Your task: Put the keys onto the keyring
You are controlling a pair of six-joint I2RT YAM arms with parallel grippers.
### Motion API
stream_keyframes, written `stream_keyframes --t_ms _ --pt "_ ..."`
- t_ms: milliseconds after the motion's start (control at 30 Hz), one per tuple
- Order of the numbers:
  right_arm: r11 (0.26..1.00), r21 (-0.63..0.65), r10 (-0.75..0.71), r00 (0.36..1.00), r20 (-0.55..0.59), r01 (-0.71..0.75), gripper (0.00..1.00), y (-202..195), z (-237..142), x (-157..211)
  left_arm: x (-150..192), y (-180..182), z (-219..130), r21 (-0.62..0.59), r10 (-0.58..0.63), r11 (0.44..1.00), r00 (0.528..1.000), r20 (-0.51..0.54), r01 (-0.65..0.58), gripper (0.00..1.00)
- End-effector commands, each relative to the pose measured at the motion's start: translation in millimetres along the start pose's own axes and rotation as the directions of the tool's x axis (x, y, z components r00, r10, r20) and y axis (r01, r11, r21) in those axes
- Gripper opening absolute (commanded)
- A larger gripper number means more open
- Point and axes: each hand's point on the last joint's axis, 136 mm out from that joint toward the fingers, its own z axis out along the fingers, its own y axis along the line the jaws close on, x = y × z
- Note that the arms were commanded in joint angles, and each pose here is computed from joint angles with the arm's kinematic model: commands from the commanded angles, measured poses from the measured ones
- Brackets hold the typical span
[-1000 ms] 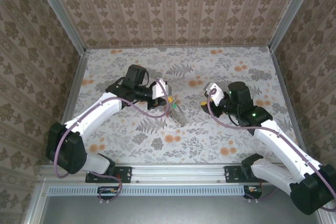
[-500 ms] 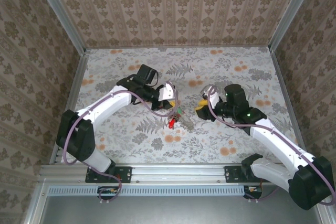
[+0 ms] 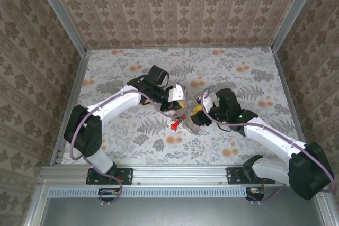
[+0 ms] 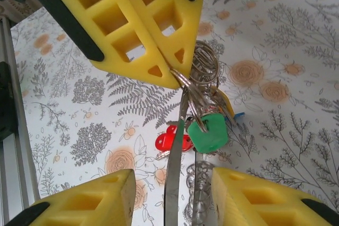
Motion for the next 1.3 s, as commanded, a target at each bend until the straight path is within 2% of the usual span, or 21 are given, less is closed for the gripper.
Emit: stream_keyframes --t_ms 0,200,467,667,733,833,900,933,1067,1167,1267 --pt "1.0 0.001 0.014 1.0 0.0 -0.014 0.41 -1 4 -2 -19 14 -1 -0.039 -0.003 0.999 0.999 0.033 0.004 0.0" --pt "0.994 0.102 0.033 0.999 -0.034 -0.029 0.28 -20 7 12 -24 18 1 -0.048 -0.027 0.998 0.998 0.061 0.03 0.0" --pt "0.993 0.111 0.054 0.998 -0.043 -0.049 0.16 -24 13 19 -30 20 3 -0.045 -0.082 0.995 0.989 0.122 0.088 0.0" --pt "0.992 0.118 0.044 0.998 -0.033 -0.04 0.0 -25 11 12 -31 25 3 -0.073 -0.12 0.989 0.983 0.141 0.131 0.0" --pt "0.993 0.114 0.039 0.999 -0.027 -0.035 0.0 -23 10 8 -32 32 0 -0.102 -0.147 0.981 0.976 0.164 0.165 0.05" --pt "0.996 0.076 0.056 0.998 -0.022 -0.054 0.0 -16 5 -1 -36 49 -10 -0.173 -0.215 0.951 0.949 0.231 0.258 0.23" --pt "0.993 0.022 0.117 0.993 -0.028 -0.116 0.0 -9 2 -8 -41 61 -21 -0.209 -0.265 0.918 0.914 0.308 0.337 0.37" --pt "0.987 -0.001 0.159 0.987 -0.038 -0.159 0.0 -7 2 -10 -38 71 -29 -0.251 -0.291 0.889 0.896 0.335 0.383 0.39" --pt "0.937 -0.034 0.339 0.927 -0.159 -0.348 0.0 -6 -2 -9 -37 95 -64 -0.324 -0.358 0.783 0.811 0.463 0.53 0.66" --pt "0.864 -0.057 0.472 0.843 -0.256 -0.501 0.0 -8 -4 -10 -29 104 -87 -0.347 -0.381 0.721 0.762 0.524 0.599 0.68" --pt "0.778 -0.111 0.548 0.755 -0.361 -0.618 0.0 -1 4 -7 -26 105 -108 -0.347 -0.355 0.694 0.719 0.598 0.631 0.68"
